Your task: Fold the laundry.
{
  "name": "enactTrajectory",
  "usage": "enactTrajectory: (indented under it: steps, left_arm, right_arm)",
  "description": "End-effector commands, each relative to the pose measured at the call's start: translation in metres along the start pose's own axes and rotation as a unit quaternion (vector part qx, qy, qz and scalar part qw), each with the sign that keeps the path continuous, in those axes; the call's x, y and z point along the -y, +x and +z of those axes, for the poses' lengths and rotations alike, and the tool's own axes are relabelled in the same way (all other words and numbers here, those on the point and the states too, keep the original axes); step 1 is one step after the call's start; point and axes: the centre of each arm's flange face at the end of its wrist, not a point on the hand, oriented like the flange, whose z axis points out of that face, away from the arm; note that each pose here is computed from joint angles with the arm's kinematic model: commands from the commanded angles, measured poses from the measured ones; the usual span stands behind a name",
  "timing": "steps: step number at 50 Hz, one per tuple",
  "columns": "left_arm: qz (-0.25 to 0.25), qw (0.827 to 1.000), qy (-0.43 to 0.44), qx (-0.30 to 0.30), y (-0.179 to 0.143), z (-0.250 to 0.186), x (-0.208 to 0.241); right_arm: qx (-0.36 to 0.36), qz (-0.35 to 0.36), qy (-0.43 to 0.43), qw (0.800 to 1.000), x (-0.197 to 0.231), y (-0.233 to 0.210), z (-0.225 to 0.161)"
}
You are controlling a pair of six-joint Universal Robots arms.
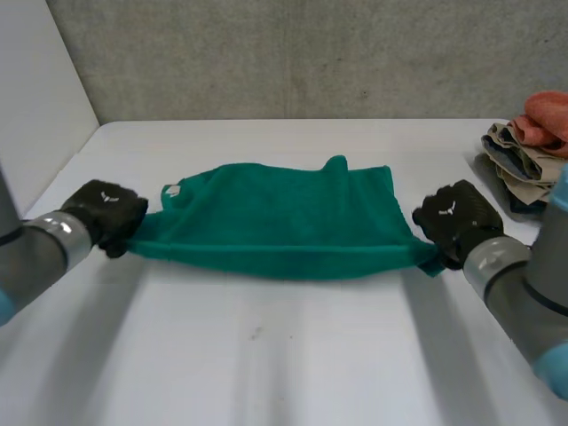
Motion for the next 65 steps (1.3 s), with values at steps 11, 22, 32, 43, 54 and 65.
enactTrajectory:
  steps: [11, 22, 32, 43, 54, 65]
  left_arm:
    - [0.139, 0.978, -0.102, -0.116, 0.015, -0.02, -0.021]
    - [0.07, 0.989, 0.108, 0.078, -0.055, 0.053, 0.085]
    - [-0.077, 0.861, 0.407, 0.296, -0.158, -0.013, 0.204]
    - [-0.109, 0.868, 0.399, 0.275, -0.158, 0.017, 0.179]
    - [-0.114, 0.927, 0.311, 0.178, -0.102, 0.063, 0.121]
    - [-0.055, 0.936, 0.321, 0.135, -0.077, 0.015, 0.129]
  right_arm:
    - [0.106, -0.115, -0.079, 0.985, -0.032, -0.005, -0.006]
    - [-0.125, -0.098, 0.03, 0.987, 0.026, 0.05, 0.081]
    - [-0.406, 0.045, 0.279, 0.869, 0.133, 0.186, 0.071]
    - [-0.371, 0.051, 0.321, 0.87, 0.139, 0.182, 0.072]
    - [-0.208, 0.051, 0.214, 0.953, 0.083, 0.101, 0.104]
    - [-0.092, 0.191, 0.179, 0.961, 0.071, 0.049, 0.097]
